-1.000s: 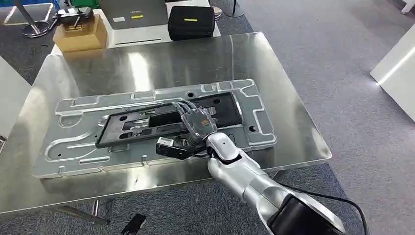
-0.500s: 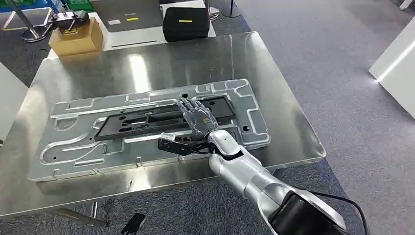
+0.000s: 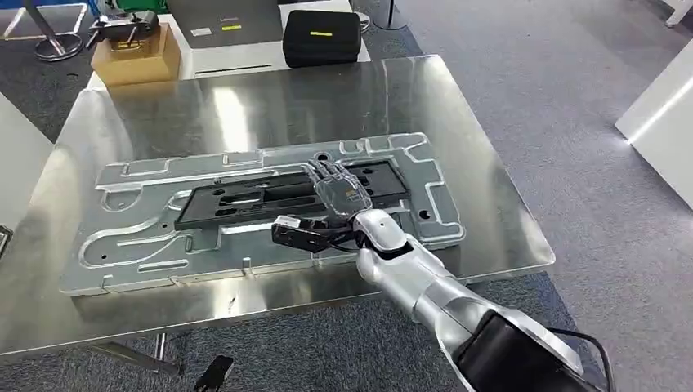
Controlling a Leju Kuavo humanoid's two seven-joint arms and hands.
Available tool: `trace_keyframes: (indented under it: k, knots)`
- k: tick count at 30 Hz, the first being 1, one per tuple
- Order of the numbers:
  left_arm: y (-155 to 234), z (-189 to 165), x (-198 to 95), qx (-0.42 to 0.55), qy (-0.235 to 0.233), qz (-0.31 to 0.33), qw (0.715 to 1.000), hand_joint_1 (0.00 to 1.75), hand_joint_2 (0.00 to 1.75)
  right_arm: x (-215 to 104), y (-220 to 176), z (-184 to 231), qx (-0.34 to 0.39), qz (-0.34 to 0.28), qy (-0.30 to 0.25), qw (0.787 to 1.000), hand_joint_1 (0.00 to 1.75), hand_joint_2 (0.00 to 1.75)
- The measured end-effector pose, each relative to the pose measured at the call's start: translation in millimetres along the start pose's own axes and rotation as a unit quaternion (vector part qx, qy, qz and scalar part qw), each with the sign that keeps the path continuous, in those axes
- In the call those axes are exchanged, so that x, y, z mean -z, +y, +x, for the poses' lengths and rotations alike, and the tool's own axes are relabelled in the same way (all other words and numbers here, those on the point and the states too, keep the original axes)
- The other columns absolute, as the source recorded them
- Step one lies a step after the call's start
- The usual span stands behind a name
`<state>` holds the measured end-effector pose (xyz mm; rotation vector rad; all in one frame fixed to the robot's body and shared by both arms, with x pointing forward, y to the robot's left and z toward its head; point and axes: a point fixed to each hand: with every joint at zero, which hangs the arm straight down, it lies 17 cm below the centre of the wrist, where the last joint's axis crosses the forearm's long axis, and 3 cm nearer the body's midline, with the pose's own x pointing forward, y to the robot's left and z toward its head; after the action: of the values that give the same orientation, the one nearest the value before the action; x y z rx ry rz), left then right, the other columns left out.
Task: Take the parts from the cabinet and place them on the table.
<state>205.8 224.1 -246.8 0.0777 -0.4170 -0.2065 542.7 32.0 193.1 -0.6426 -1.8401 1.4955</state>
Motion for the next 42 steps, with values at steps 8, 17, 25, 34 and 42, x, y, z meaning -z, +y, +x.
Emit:
trace_keyframes:
  k: [8, 17, 25, 34, 42]
  knots:
    - [-3.2, -10.7, -1.3, -0.003, 0.010, -0.006, 1.000, 0.00, 0.00, 1.0, 3.7, 6.1, -0.002, 0.007, -0.005, 1.000, 0.00, 0.00]
    - [-5.0, -16.3, -2.0, -0.003, 0.017, -0.010, 1.000, 0.00, 0.00, 1.2, 6.0, 8.7, -0.002, 0.012, -0.007, 1.000, 0.00, 0.00]
    - [-6.8, -19.7, -2.7, -0.002, 0.020, -0.013, 1.000, 0.00, 0.00, -0.3, 9.0, 7.2, -0.003, 0.015, -0.005, 1.000, 0.00, 0.00]
    - [-7.9, -20.1, -2.9, 0.000, 0.020, -0.015, 1.000, 0.00, 0.00, 0.4, 8.5, 8.4, -0.004, 0.015, -0.007, 1.000, 0.00, 0.00]
    - [-9.5, -25.7, -3.7, 0.000, 0.025, -0.017, 1.000, 0.00, 0.00, -1.2, 14.2, 10.4, -0.001, 0.023, -0.007, 1.000, 0.00, 0.00]
